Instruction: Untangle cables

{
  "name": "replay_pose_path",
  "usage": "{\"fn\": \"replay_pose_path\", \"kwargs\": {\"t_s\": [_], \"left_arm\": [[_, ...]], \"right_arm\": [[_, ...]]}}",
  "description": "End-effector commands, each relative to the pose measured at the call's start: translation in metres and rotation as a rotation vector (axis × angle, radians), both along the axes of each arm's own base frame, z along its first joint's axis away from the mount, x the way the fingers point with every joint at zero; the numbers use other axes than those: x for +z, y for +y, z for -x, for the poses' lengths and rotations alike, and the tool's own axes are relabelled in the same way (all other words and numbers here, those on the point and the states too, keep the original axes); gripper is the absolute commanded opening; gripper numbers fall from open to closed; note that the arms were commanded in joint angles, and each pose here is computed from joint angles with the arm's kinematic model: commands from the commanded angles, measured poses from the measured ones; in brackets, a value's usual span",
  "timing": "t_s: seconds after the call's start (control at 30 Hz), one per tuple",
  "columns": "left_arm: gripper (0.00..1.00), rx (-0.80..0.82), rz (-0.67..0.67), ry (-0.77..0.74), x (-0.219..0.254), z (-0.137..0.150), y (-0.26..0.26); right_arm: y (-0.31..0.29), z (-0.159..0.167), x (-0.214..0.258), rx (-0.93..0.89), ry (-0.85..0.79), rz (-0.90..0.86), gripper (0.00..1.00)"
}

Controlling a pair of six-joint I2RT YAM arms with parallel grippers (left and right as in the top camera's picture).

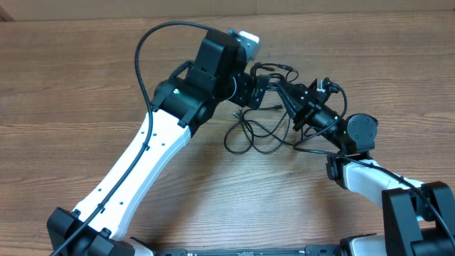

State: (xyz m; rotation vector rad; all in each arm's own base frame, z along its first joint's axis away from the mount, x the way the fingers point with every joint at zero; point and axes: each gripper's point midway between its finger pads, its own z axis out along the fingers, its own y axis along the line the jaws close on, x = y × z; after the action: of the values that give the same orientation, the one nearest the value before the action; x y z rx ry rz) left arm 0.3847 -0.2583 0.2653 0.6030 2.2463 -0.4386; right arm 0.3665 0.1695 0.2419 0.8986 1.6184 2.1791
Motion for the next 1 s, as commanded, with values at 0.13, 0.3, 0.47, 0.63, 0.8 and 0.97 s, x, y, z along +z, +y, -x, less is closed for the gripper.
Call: {"fn": "replay_pose_path", "kwargs": {"t_s": [0.13,0.3,0.47,0.63,0.8,0.97], "left_arm": [[1.00,-0.198,-0.044,-0.053,0.005,0.012,-0.012],[0.99,-0.192,-0.053,-0.058,0.005,0.011,-0.011],[1.00,-0.168,-0.072,-0.066,0.004,0.007,-0.007],[1.00,-0.131,-0.103,-0.079,0.003,0.002,0.000],[1.00,-0.106,-0.123,-0.088,0.003,-0.002,0.005],[1.00,-0.073,-0.150,-0.099,0.003,-0.006,0.012]], "right_arm": [[-0.004,-0.005,0.010,-0.036,-0.024,-0.017,0.04],[-0.003,-0.003,0.010,-0.025,-0.027,-0.015,0.04],[0.001,0.002,0.009,0.013,-0.030,-0.005,0.04],[0.005,0.007,0.008,0.048,-0.032,0.005,0.04],[0.008,0.010,0.007,0.070,-0.033,0.010,0.04],[0.009,0.012,0.007,0.086,-0.033,0.014,0.04]]}}
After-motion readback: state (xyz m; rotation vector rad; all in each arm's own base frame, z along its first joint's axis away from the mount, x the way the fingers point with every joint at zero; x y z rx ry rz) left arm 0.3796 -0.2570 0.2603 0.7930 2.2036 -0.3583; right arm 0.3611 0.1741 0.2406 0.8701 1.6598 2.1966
